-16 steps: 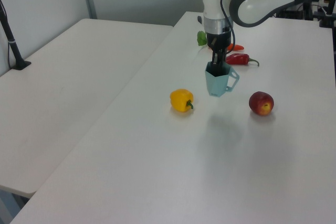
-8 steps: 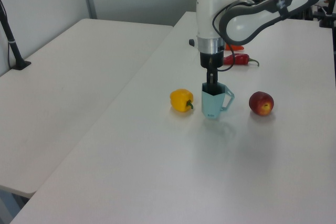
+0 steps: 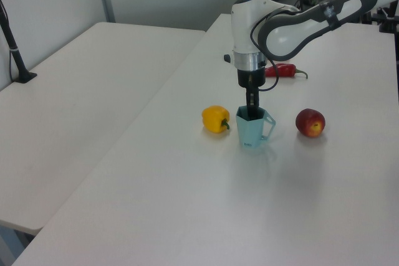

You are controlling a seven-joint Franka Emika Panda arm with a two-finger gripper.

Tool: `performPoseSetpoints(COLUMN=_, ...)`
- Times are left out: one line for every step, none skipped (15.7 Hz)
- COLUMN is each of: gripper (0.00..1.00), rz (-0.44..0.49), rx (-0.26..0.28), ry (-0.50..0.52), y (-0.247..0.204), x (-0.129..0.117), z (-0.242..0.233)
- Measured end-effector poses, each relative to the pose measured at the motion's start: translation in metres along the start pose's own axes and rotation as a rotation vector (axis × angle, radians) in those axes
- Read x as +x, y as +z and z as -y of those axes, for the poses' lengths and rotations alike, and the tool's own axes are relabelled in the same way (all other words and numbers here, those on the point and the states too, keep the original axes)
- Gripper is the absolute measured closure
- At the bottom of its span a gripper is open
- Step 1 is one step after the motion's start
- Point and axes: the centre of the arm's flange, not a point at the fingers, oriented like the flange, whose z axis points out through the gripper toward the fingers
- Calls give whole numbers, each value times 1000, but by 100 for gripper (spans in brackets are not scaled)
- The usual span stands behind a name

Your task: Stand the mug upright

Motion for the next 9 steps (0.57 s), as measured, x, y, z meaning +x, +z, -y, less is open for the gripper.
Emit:
performPoseSetpoints(gripper=57, rz=0, rx=0, ry=-1, y=0, x=0, z=0)
performPoseSetpoints(gripper=47, rz=0, rx=0, ry=-1, y=0, x=0, z=1)
performPoseSetpoints(gripper=37, rz=-3, rx=0, ry=-2, y=-2, x=0, z=1)
performPoseSetpoints(gripper=29, rz=-10, rx=-1, ry=-3, y=-6, x=1, z=2)
performPoseSetpoints(gripper=19, rz=-25, rx=-2, ry=-3, y=-15, x=1, z=3)
performPoseSetpoints(gripper=8, rz=-46, rx=-4, ry=-3, y=-29, x=0, z=5)
performPoseSetpoints(gripper=0, rz=-65, rx=-6, ry=0, y=-49, x=-3, z=7)
performPoseSetpoints(gripper=0, rz=-76, rx=-7, ry=8, y=-71, x=-8, z=10)
performPoseSetpoints(gripper=0, rz=-89, rx=-7, ry=24, y=-96, x=-16, z=13)
